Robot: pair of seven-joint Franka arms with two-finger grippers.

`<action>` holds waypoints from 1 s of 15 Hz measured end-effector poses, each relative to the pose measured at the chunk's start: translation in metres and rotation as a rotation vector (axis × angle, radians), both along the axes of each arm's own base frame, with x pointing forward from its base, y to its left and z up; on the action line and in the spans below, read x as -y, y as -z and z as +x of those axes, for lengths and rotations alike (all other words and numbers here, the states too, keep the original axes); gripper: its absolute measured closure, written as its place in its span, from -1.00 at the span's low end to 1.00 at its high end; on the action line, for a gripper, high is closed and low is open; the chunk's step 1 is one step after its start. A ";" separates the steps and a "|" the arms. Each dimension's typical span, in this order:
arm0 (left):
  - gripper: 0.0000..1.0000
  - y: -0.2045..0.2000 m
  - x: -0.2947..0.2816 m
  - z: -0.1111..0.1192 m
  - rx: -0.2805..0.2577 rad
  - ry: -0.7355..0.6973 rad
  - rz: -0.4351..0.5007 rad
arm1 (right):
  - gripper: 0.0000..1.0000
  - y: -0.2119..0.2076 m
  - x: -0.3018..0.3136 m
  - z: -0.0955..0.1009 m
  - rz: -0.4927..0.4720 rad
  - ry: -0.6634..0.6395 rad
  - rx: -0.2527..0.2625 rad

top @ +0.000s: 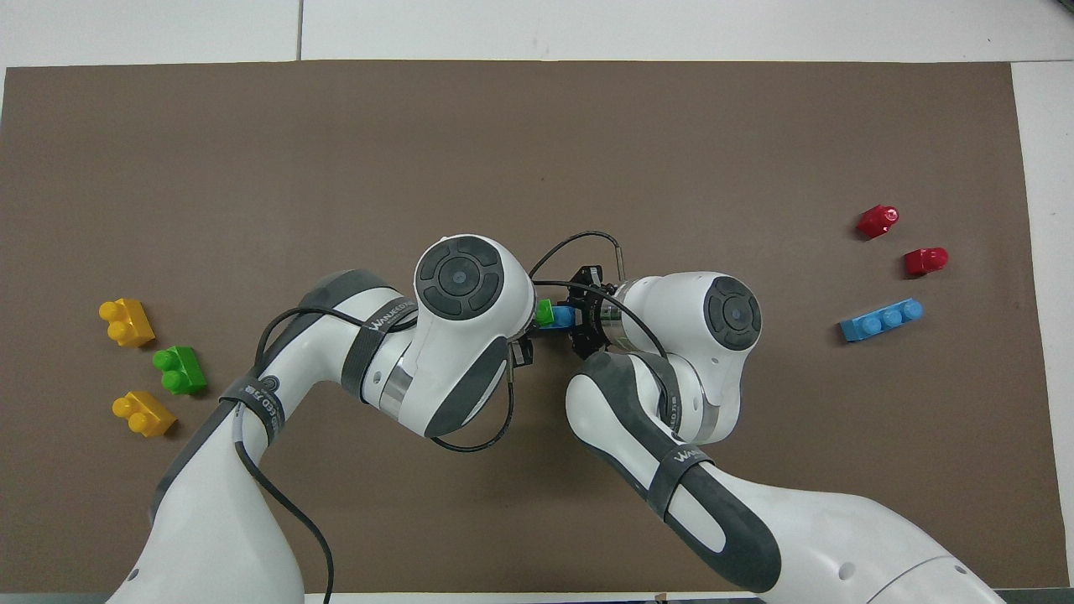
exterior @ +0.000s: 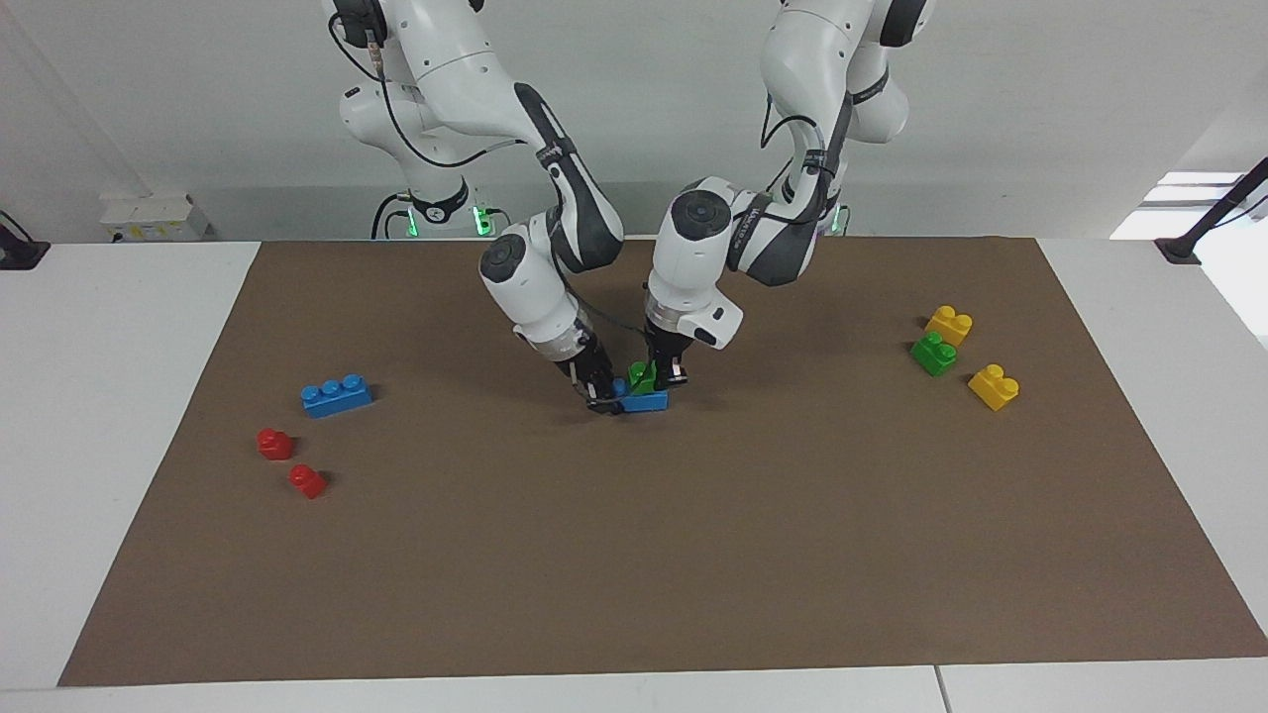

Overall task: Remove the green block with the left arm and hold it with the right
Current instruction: 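Pull the green brick away with the left gripper while the right gripper pulls blue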

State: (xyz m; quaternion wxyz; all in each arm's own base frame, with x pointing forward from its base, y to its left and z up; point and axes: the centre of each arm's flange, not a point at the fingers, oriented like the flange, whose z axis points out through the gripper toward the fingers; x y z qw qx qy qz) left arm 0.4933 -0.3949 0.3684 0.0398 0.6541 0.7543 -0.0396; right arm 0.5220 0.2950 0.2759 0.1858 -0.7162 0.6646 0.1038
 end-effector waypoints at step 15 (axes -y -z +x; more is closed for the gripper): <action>0.29 -0.056 -0.197 0.075 -0.022 0.230 0.046 | 0.31 -0.049 0.126 0.071 0.047 -0.142 0.040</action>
